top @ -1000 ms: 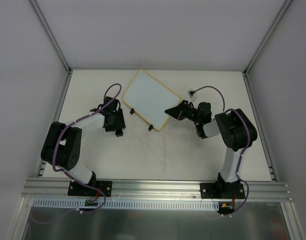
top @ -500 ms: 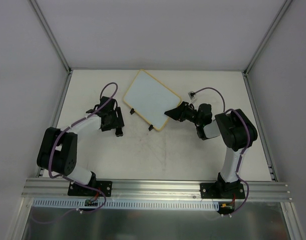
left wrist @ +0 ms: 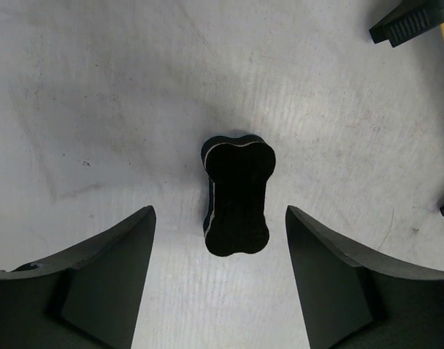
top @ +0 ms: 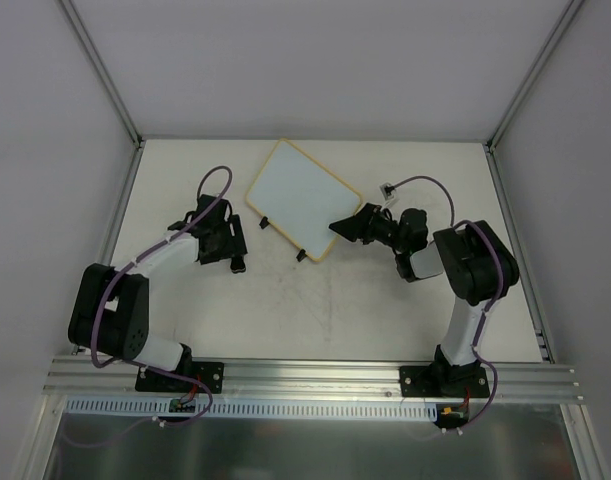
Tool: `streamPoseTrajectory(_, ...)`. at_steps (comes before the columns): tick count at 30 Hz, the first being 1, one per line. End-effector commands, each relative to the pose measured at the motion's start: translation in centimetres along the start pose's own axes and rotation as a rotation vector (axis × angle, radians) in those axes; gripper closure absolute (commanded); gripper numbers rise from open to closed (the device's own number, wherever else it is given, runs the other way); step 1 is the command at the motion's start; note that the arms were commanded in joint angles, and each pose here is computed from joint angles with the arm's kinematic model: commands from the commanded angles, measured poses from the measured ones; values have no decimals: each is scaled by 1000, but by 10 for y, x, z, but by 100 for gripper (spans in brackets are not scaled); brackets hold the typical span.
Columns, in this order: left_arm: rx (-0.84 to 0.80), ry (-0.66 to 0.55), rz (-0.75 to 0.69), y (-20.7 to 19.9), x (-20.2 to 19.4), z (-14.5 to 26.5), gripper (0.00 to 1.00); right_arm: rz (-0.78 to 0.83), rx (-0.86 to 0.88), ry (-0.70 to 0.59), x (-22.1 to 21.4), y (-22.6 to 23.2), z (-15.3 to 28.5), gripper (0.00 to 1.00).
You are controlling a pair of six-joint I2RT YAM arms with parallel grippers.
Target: Erase the whiteboard
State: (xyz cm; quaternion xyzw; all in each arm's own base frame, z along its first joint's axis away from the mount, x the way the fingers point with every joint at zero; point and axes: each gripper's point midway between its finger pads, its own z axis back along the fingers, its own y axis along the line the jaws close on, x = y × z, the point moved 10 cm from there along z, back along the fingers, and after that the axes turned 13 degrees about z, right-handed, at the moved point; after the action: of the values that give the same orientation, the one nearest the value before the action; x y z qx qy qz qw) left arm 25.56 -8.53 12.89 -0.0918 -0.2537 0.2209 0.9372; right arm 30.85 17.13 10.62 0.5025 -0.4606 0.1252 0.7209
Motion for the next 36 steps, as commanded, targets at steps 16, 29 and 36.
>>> streamPoseTrajectory(16, -149, -255, 54, 20, -6, 71, 1, 256, 33, -295, 40, 55, 62, 1)
streamPoseTrajectory(29, -290, -418, 105, 50, -40, 94, 1, 140, -150, -243, -13, 77, 128, 1)
streamPoseTrajectory(36, -362, -387, 87, 59, -59, 87, 1, 330, -419, -132, -23, 85, 167, 1)
